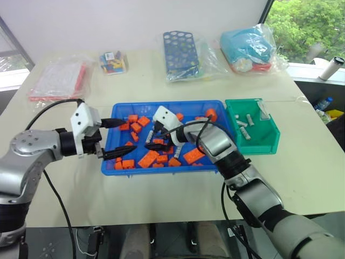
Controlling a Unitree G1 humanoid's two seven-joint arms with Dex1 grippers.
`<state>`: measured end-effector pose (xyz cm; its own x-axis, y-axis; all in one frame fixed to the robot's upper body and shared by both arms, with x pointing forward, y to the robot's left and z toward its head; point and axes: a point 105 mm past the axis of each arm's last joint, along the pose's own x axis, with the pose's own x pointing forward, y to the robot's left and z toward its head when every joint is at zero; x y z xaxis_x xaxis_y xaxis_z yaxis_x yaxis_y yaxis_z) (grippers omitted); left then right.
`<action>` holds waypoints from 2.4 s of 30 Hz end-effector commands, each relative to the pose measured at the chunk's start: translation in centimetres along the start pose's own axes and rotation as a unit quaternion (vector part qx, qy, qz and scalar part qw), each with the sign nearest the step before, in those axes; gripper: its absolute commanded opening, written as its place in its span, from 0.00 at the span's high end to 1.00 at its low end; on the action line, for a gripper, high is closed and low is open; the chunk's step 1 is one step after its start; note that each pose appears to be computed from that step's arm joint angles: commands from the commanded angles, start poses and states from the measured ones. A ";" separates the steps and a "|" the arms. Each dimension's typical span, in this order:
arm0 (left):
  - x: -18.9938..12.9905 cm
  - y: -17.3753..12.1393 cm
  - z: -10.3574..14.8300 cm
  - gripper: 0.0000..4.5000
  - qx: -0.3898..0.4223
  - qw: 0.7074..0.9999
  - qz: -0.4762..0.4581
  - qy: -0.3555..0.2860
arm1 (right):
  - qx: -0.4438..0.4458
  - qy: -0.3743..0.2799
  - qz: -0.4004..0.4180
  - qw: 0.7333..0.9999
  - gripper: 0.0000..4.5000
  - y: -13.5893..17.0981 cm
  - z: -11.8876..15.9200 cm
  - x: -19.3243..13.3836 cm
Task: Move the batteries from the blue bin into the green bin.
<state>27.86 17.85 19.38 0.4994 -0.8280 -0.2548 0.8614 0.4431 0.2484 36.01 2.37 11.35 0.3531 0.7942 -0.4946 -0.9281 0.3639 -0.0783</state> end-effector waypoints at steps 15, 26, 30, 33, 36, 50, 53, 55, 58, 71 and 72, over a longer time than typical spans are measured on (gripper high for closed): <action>-0.4 0.5 1.5 0.00 0.029 0.999 0.012 -0.014 | -0.030 -0.023 0.008 0.999 0.50 0.6 1.6 0.9; 0.7 0.5 1.1 0.00 0.031 0.999 -0.004 -0.023 | 0.028 -0.111 -0.056 0.992 0.50 -2.5 5.9 -5.8; 1.1 0.5 1.1 0.00 0.030 0.999 -0.014 -0.027 | 0.067 -0.110 -0.164 0.978 0.50 -6.7 3.7 -12.8; 1.5 0.5 0.9 0.00 0.029 0.999 -0.020 -0.029 | 0.093 -0.095 -0.246 0.960 0.50 -8.9 1.2 -18.5; 1.9 0.5 0.8 0.00 0.028 0.999 -0.026 -0.031 | 0.116 -0.087 -0.299 0.943 0.50 -9.6 -0.6 -22.7; 3.2 1.4 1.4 0.00 0.039 0.997 -0.047 -0.042 | 0.113 -0.040 -0.362 0.924 0.02 -9.7 -4.1 -25.0; 3.3 1.3 1.5 0.00 0.040 0.997 -0.047 -0.044 | 0.086 -0.073 -0.311 0.944 0.02 -8.4 -1.5 -23.1; 3.3 1.2 1.5 0.00 0.040 0.997 -0.047 -0.044 | 0.064 -0.084 -0.258 0.960 0.02 -6.7 -0.1 -21.3; 3.0 1.1 1.4 0.00 0.039 0.997 -0.044 -0.041 | 0.024 -0.085 -0.160 0.983 0.02 -3.4 1.2 -17.6; 1.9 0.8 1.5 0.00 0.038 0.998 -0.013 -0.037 | -0.033 -0.003 -0.018 0.999 0.02 -1.0 -1.4 -10.4; 1.7 0.8 1.5 0.00 0.038 0.999 -0.009 -0.036 | -0.040 0.006 -0.014 0.999 0.02 -1.1 -1.9 -10.1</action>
<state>29.63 15.96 19.23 0.4544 -0.8626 -0.2224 0.8780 0.3916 0.2753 32.94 -7.15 14.10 0.3768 0.7754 -0.5067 -0.9200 0.3767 -0.1077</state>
